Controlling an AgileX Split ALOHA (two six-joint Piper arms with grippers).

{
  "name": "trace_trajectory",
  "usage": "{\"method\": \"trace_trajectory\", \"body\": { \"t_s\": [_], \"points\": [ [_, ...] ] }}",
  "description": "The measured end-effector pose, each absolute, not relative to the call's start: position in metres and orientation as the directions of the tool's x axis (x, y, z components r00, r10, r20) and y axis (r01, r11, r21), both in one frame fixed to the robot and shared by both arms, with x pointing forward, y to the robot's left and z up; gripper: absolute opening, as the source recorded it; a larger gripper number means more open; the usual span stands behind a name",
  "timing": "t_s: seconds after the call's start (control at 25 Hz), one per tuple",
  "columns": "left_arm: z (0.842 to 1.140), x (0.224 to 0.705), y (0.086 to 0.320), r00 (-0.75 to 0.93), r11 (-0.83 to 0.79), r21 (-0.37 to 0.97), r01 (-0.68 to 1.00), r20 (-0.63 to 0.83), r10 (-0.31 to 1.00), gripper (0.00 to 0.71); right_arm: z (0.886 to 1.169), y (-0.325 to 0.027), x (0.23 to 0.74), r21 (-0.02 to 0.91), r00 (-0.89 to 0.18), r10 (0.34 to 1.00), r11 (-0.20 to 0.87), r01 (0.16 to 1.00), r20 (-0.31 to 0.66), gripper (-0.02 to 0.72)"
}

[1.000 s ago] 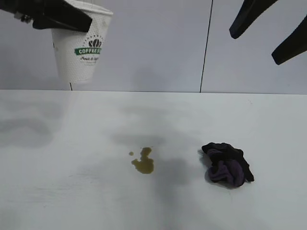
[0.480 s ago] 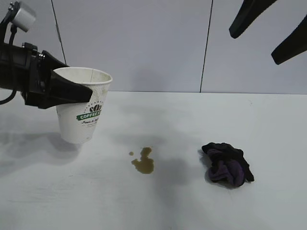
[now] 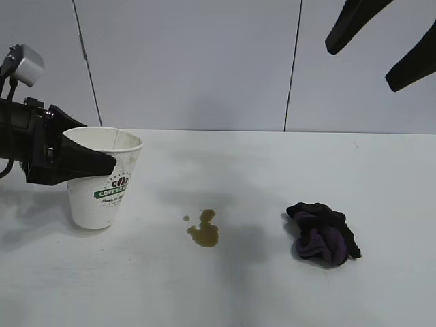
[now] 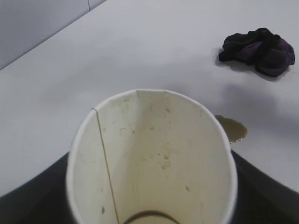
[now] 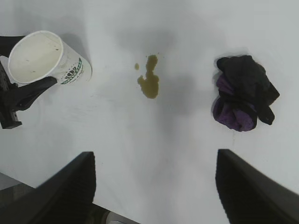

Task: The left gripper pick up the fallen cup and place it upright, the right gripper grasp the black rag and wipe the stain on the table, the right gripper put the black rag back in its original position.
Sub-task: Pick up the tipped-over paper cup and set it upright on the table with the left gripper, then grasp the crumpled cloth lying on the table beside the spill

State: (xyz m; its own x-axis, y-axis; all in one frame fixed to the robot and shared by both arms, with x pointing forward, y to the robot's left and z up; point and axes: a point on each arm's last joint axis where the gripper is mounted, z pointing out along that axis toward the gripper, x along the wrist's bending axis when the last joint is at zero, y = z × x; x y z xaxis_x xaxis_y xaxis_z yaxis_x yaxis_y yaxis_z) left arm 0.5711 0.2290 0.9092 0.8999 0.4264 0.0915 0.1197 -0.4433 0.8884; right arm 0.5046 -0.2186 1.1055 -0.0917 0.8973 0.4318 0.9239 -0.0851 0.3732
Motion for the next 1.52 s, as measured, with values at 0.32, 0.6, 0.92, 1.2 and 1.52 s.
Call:
{"method": "trace_trajectory", "body": {
  "t_s": [0.32, 0.6, 0.92, 1.2, 1.52],
  "points": [
    [0.906, 0.573, 0.232, 0.893, -0.488, 0.867, 0.106, 0.133, 0.43, 0.522, 1.106, -0.219, 0.505, 0.376, -0.092, 0.897, -0.087, 0.923, 0.432, 0.495],
    [0.906, 0.573, 0.232, 0.891, -0.494, 0.863, 0.11, 0.135, 0.434, 0.534, 1.106, -0.219, 0.505, 0.377, -0.092, 0.897, -0.087, 0.922, 0.432, 0.495],
    [0.905, 0.573, 0.233, 0.882, -0.477, 0.865, 0.156, 0.095, 0.461, 0.669, 1.106, -0.219, 0.505, 0.378, -0.092, 0.897, -0.088, 0.922, 0.432, 0.495],
    [0.902, 0.571, 0.234, 0.888, -0.502, 0.844, 0.188, 0.074, 0.455, 0.687, 1.106, -0.219, 0.505, 0.378, -0.092, 0.897, -0.088, 0.922, 0.432, 0.495],
    [0.912, 0.57, 0.237, 0.88, -0.536, 0.824, 0.185, 0.104, 0.464, 0.689, 1.106, -0.219, 0.505, 0.378, -0.092, 0.897, -0.088, 0.921, 0.432, 0.495]
  ]
}}
